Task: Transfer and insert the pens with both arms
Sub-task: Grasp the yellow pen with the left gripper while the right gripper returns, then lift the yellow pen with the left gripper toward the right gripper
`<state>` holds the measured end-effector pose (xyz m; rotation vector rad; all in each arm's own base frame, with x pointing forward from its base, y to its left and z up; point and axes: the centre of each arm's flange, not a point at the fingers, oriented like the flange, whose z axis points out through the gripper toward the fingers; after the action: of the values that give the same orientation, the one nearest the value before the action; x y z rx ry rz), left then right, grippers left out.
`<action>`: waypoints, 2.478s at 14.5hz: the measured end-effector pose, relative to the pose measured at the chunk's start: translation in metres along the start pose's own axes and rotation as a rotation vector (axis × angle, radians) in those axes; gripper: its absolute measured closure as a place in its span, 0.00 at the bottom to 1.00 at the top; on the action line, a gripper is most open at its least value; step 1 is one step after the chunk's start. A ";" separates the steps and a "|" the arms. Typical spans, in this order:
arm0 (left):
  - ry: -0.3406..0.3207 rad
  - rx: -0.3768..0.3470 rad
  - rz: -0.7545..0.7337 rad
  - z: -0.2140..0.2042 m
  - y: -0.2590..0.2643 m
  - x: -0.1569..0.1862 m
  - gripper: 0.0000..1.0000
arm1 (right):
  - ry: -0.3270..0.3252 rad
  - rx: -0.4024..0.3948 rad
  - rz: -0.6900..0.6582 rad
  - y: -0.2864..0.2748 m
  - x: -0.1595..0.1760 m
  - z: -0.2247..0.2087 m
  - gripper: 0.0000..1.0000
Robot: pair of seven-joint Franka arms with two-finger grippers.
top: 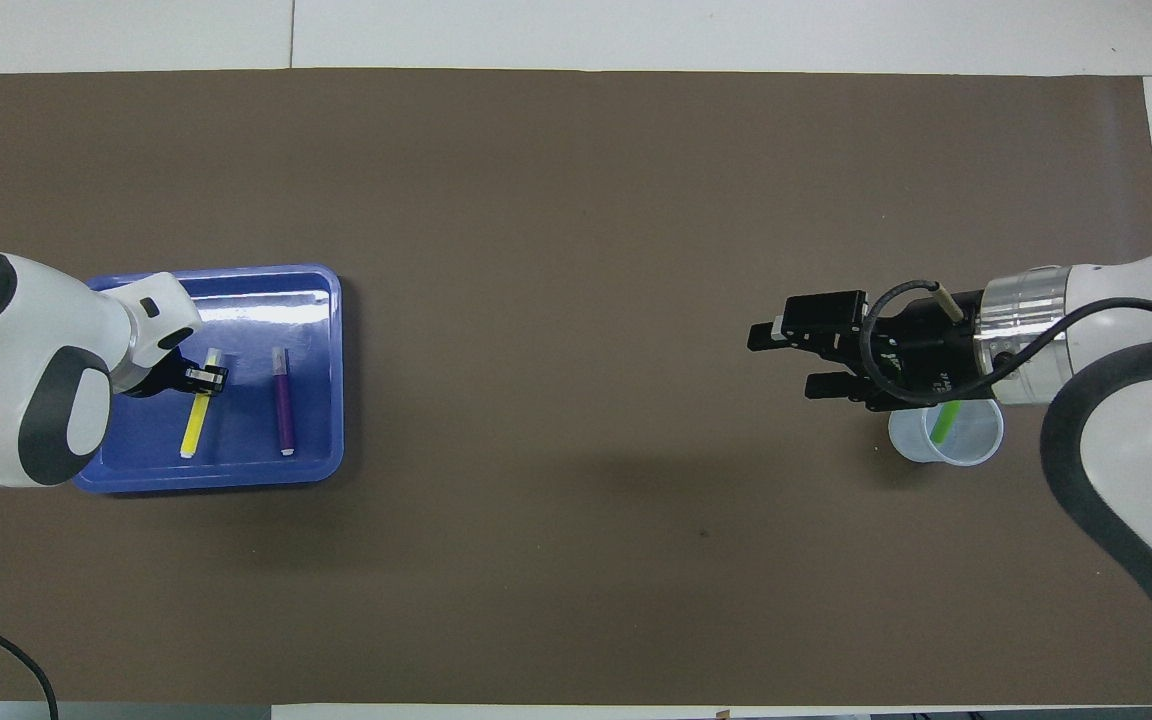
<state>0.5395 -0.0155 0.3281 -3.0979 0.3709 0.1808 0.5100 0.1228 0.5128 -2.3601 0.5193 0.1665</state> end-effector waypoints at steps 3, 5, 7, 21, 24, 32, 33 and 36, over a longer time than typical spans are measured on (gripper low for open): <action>-0.052 -0.018 -0.055 -0.034 0.003 0.009 0.83 | 0.022 0.013 0.021 -0.019 -0.011 0.013 0.00; -0.080 -0.055 -0.112 -0.059 0.016 0.014 0.83 | 0.036 0.032 0.060 -0.031 -0.017 0.021 0.00; -0.113 -0.112 -0.223 -0.089 0.037 0.019 0.83 | 0.058 0.048 0.067 -0.039 -0.021 0.025 0.00; -0.439 -0.561 -1.360 -0.186 0.234 0.022 0.83 | 0.149 0.097 0.049 -0.070 -0.044 0.054 0.00; -0.501 -0.655 -1.487 -0.175 0.263 0.019 0.83 | 0.146 0.098 0.032 -0.077 -0.054 0.063 0.00; -0.538 -0.767 -1.608 -0.169 0.294 0.008 0.83 | 0.156 0.110 -0.010 -0.093 -0.073 0.077 0.18; -0.535 -0.771 -1.613 -0.169 0.296 0.008 0.83 | 0.156 0.109 -0.015 -0.094 -0.074 0.077 0.20; -0.540 -0.789 -1.624 -0.169 0.298 0.008 0.83 | 0.154 0.109 -0.028 -0.097 -0.078 0.081 0.21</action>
<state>0.4962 -0.3116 0.4943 -2.4933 -2.4479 1.1358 0.4803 0.2669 0.5324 -2.2829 0.5544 -0.0557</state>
